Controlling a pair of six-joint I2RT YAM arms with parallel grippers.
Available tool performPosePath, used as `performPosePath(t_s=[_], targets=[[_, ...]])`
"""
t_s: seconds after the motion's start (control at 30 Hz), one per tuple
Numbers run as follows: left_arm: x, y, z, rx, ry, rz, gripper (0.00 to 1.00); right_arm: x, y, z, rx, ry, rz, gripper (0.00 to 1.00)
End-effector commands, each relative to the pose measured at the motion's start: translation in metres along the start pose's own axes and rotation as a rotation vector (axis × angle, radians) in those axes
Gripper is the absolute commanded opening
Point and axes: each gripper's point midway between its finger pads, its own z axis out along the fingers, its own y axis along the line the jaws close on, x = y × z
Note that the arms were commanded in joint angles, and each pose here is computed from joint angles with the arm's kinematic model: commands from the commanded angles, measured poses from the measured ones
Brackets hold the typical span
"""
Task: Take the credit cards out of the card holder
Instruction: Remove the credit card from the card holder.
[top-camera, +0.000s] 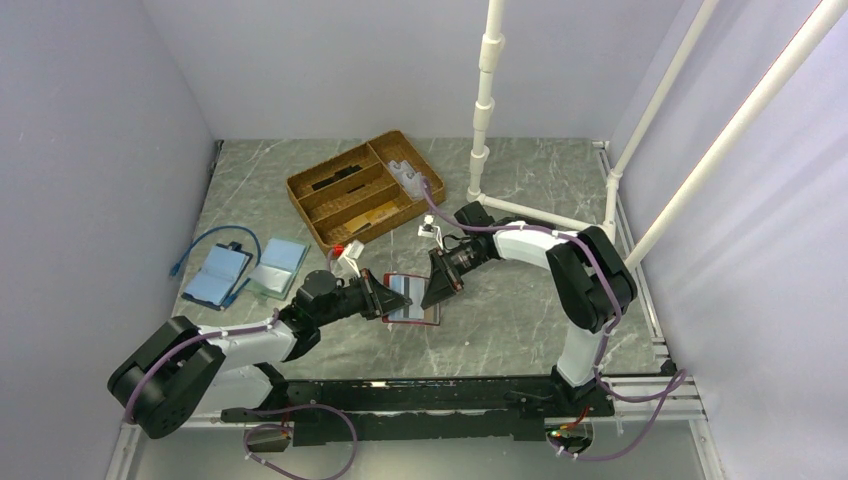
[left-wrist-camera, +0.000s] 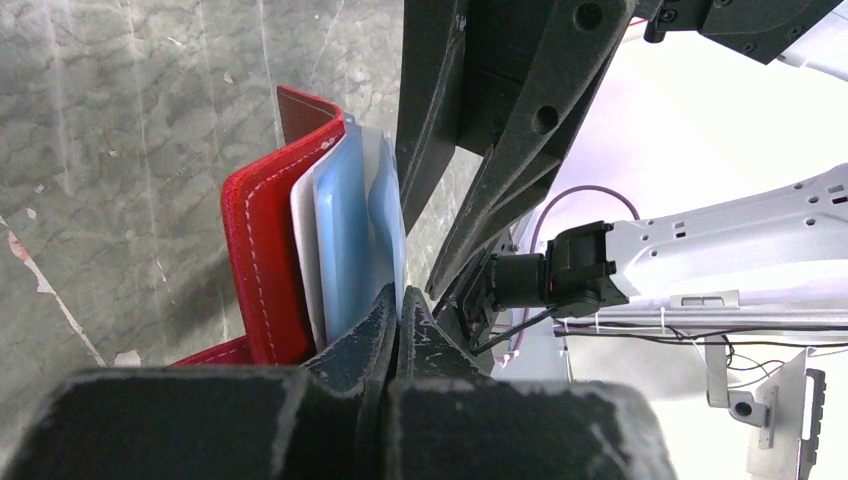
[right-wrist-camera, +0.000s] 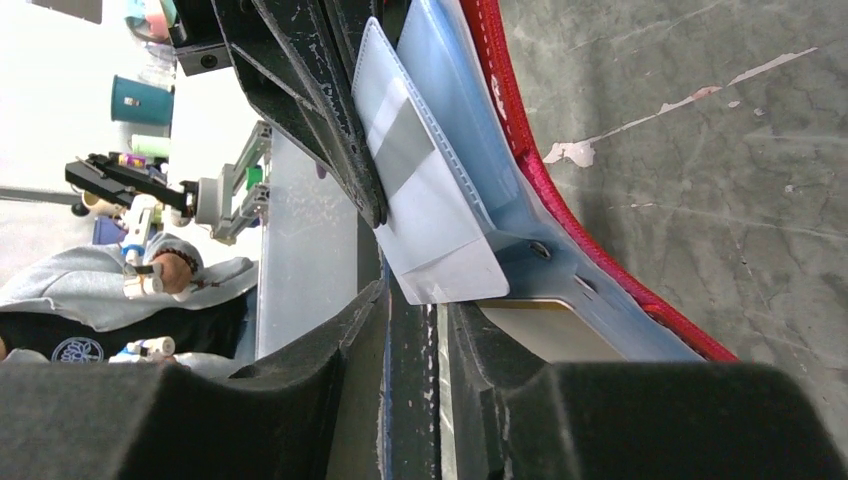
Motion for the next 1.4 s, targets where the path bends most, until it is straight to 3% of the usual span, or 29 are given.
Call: performPosePath(t_s=[0.0,0.2,0.3,0.37,0.67,0.83,1.07,1.37], targets=[[-0.011,-0.027,0.000,0.103,-0.032,0.036,0.00,-0.016,0.022,-0.001,-0.083,-0.030,-0.082,0.28],[-0.009,-0.023,0.003,0.095,-0.020,0.026,0.00,-0.017,0.023,-0.001,-0.085,-0.032,-0.084,0.14],[-0.007,-0.019,0.003,0.081,-0.014,0.018,0.00,-0.017,0.023,-0.002,-0.085,-0.030,-0.085,0.02],[-0.007,-0.017,0.003,0.068,-0.014,0.017,0.02,-0.017,0.023,-0.002,-0.082,-0.028,-0.087,0.00],[-0.009,-0.009,-0.006,-0.003,-0.034,0.031,0.38,-0.014,0.014,-0.003,-0.038,-0.014,-0.101,0.00],[-0.010,-0.005,-0.011,-0.024,-0.040,0.032,0.44,-0.012,0.008,-0.004,-0.010,-0.007,-0.106,0.00],[-0.010,-0.001,-0.015,-0.033,-0.046,0.027,0.42,-0.011,0.000,-0.005,0.020,-0.004,-0.095,0.00],[-0.010,0.003,-0.018,-0.042,-0.051,0.024,0.22,-0.009,-0.006,-0.005,0.041,0.006,-0.086,0.00]])
